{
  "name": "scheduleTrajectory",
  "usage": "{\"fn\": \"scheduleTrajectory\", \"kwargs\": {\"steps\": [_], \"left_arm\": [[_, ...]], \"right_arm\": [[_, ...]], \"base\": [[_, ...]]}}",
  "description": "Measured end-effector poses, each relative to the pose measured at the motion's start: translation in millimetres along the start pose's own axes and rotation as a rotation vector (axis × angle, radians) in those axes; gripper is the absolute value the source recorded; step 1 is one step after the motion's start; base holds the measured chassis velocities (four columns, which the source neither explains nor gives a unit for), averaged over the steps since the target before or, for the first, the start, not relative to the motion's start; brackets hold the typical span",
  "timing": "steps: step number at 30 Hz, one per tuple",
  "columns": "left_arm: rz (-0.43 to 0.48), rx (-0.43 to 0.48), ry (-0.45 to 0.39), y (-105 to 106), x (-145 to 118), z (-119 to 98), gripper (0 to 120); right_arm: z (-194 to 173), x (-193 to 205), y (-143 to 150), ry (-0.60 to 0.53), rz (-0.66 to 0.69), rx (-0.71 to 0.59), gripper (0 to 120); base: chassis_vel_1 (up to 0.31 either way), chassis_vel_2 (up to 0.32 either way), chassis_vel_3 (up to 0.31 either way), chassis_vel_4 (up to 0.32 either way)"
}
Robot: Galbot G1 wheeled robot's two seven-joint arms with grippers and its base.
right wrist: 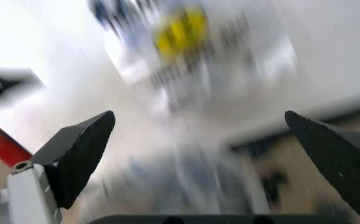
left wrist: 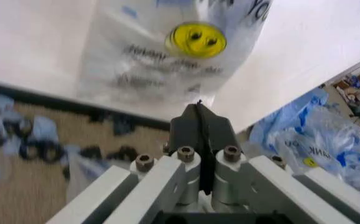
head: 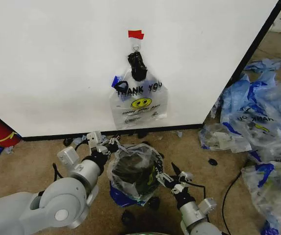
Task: Pick up the garbage bag from the wall and place it over the trash bin.
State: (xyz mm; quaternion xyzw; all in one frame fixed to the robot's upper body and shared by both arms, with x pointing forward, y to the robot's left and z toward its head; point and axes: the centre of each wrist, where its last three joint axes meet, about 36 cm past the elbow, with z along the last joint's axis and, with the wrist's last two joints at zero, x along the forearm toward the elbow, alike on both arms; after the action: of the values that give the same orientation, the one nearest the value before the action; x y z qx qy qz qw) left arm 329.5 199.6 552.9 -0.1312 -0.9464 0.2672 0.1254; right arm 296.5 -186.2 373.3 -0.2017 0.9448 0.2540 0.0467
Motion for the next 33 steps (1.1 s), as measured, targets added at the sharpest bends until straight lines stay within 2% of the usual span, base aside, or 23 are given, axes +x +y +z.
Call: {"fn": "scheduleTrajectory", "kwargs": {"steps": [3, 4, 5, 6, 8, 10, 12, 13, 16, 19, 20, 24, 33], "left_arm": [[0.007, -0.121, -0.063, 16, -12, 4, 0], [0.005, -0.187, -0.091, 25, -17, 5, 0], [0.007, -0.236, -0.115, 32, -21, 6, 0], [0.007, -0.236, -0.115, 32, -21, 6, 0], [0.016, -0.355, -0.173, 51, -30, 7, 0], [0.000, -0.459, -0.248, 71, -40, 5, 10], [-0.025, -0.492, -0.293, 82, -46, 5, 17], [-0.025, -0.492, -0.293, 82, -46, 5, 17], [-0.074, -0.503, -0.377, 93, -48, 2, 30], [-0.101, -0.492, -0.436, 102, -43, 10, 43], [-0.101, -0.492, -0.436, 102, -43, 10, 43], [-0.116, -0.459, -0.514, 113, -37, 29, 59], [-0.166, -0.430, -0.681, 139, -24, 34, 93]], "right_arm": [[-41, -42, -10, -0.186, -0.091, 0.040, 100], [-60, -57, -17, -0.253, -0.112, 0.064, 100], [-73, -66, -23, -0.295, -0.126, 0.084, 100], [-73, -66, -23, -0.295, -0.126, 0.084, 100], [-111, -84, -45, -0.403, -0.154, 0.162, 100], [-147, -93, -69, -0.496, -0.156, 0.253, 100], [-170, -92, -85, -0.559, -0.134, 0.319, 100], [-170, -92, -85, -0.559, -0.134, 0.319, 100], [-189, -73, -104, -0.611, -0.064, 0.395, 100], [-189, -51, -113, -0.622, -0.005, 0.425, 100], [-189, -51, -113, -0.622, -0.005, 0.425, 100], [-185, -37, -115, -0.650, 0.064, 0.457, 100], [-163, -14, -106, -0.668, 0.170, 0.481, 100]], "base": [[0.000, 0.000, 0.000, 0.000], [0.000, 0.000, 0.000, 0.000], [0.000, 0.000, 0.000, 0.000], [0.000, 0.000, 0.000, 0.000], [0.000, 0.000, 0.000, 0.000], [0.000, 0.000, 0.000, 0.000], [0.000, 0.000, 0.000, 0.000], [0.000, 0.000, 0.000, 0.000], [0.000, 0.000, 0.000, 0.000], [0.000, 0.000, 0.000, 0.000], [0.000, 0.000, 0.000, 0.000], [0.000, 0.000, 0.000, 0.000], [0.000, 0.000, 0.000, 0.000]]}}
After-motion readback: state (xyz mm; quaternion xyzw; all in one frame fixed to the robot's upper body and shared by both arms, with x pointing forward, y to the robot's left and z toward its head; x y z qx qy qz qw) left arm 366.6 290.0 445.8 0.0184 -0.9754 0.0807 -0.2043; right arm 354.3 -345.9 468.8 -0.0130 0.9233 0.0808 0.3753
